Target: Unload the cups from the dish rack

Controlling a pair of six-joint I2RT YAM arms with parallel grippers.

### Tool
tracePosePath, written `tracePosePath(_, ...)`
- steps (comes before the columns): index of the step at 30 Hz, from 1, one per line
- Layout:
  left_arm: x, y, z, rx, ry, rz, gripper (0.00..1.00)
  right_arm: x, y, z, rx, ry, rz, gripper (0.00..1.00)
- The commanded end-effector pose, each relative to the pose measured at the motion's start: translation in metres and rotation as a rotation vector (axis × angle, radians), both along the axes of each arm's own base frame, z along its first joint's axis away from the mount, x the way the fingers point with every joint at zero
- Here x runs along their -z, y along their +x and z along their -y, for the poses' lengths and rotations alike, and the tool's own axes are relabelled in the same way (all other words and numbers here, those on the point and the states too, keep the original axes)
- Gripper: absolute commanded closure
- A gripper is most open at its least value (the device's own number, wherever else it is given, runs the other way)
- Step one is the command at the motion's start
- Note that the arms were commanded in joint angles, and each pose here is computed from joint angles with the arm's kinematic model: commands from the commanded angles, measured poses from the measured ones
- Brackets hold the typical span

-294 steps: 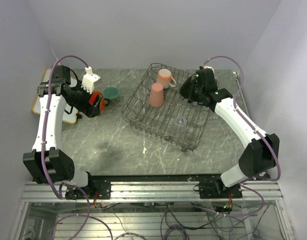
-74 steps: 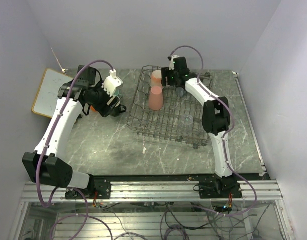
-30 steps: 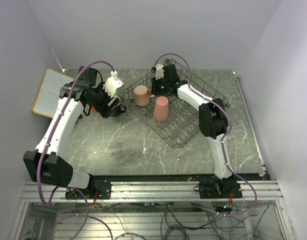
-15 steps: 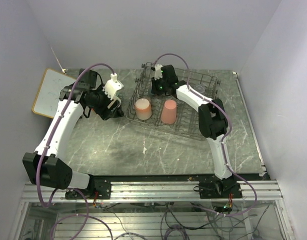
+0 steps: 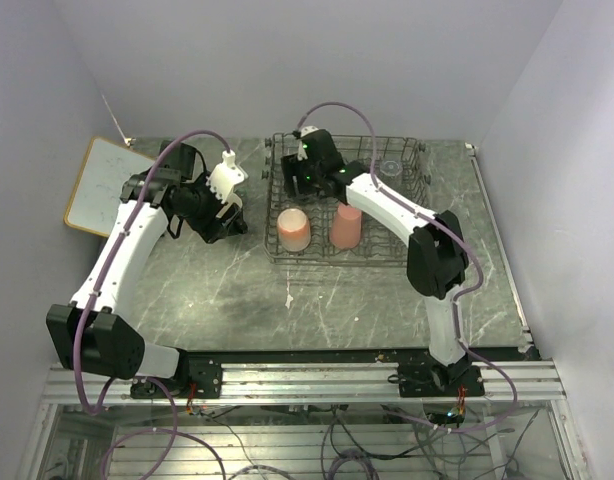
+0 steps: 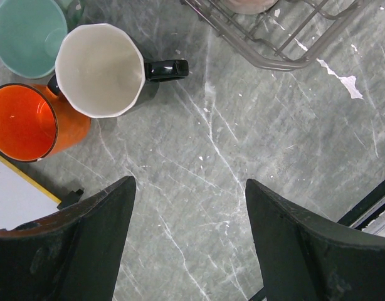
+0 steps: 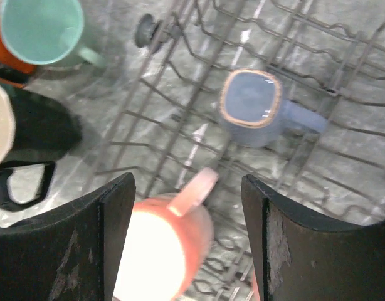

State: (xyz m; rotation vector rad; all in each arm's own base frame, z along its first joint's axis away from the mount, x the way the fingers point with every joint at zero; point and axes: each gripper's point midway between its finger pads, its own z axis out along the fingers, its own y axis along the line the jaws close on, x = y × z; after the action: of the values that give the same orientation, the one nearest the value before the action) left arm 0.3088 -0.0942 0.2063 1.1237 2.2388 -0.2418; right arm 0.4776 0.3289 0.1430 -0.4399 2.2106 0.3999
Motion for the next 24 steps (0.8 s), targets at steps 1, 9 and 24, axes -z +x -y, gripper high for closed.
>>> tracePosePath(1, -0.012, -0.002, 0.001, -0.002, -0.010, 0.049, 0.19, 0.017, -0.023, -0.007, 0.061, -0.083, -0.095, 0.31)
tracePosePath(9, -0.019, -0.011, -0.002, 0.002, -0.003, 0.070, 0.18, 0.057, -0.046, -0.004, 0.078, -0.252, -0.175, 0.34)
tracePosePath(24, -0.029, -0.018, -0.005, 0.013, -0.004, 0.111, 0.18, 0.085, -0.070, 0.024, 0.017, -0.443, -0.281, 0.64)
